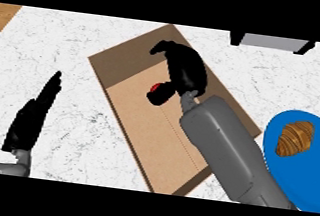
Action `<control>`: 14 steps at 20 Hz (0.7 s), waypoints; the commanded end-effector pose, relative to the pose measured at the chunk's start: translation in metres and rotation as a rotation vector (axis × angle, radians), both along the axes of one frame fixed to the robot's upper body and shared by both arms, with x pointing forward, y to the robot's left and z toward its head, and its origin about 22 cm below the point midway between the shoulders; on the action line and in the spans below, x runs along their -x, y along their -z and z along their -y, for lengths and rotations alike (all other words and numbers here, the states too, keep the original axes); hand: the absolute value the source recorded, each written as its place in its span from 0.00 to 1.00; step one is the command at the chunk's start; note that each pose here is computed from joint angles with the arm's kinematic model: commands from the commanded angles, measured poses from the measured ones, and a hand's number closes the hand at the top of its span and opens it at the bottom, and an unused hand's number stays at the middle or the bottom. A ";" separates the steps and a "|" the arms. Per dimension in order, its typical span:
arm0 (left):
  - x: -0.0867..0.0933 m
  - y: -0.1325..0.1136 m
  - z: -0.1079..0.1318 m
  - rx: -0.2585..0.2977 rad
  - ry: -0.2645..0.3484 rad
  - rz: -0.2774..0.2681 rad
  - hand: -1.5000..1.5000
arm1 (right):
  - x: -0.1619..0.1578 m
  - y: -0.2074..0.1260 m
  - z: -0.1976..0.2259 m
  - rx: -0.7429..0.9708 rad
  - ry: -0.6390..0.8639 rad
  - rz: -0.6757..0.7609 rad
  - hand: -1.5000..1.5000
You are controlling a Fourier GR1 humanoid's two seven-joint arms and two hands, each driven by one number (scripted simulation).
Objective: Pick the tomato from the plate and place it in the cardboard box
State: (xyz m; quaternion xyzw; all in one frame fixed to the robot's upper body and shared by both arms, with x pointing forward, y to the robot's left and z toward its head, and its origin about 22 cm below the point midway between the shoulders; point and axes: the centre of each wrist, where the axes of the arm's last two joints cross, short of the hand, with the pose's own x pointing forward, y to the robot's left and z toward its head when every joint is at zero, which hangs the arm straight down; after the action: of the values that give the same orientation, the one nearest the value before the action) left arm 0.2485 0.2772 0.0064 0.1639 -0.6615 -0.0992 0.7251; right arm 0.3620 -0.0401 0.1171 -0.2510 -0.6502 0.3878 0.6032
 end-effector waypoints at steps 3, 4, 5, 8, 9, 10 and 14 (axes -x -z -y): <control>-0.005 -0.005 -0.017 -0.003 0.007 0.010 0.50 | -0.001 0.032 -0.001 -0.173 0.058 0.035 0.00; -0.005 -0.007 0.011 0.014 0.015 0.010 0.50 | -0.006 0.010 -0.003 -0.231 0.058 0.058 0.00; 0.003 0.007 -0.006 -0.021 0.003 -0.004 0.50 | -0.009 -0.002 0.002 -0.302 0.092 0.088 0.00; -0.012 -0.001 -0.013 -0.003 -0.021 -0.002 0.50 | -0.012 -0.003 0.014 -0.437 0.184 0.162 0.00; 0.004 -0.006 -0.014 -0.005 -0.020 0.005 0.50 | -0.019 -0.010 0.028 -0.495 0.195 0.160 0.00; -0.004 -0.011 -0.023 -0.025 -0.024 0.015 0.50 | -0.016 -0.016 0.024 -0.532 0.199 0.173 0.00; 0.002 0.004 -0.017 -0.023 -0.049 -0.002 0.50 | -0.018 -0.011 0.071 -0.714 0.215 0.203 0.00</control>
State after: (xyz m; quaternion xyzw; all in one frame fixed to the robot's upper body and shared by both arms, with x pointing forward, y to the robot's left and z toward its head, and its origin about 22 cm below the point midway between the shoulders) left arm 0.2467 0.2893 0.0062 0.1744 -0.6587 -0.0928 0.7260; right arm 0.3784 -0.0774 0.1277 -0.1597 -0.7535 0.1187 0.6266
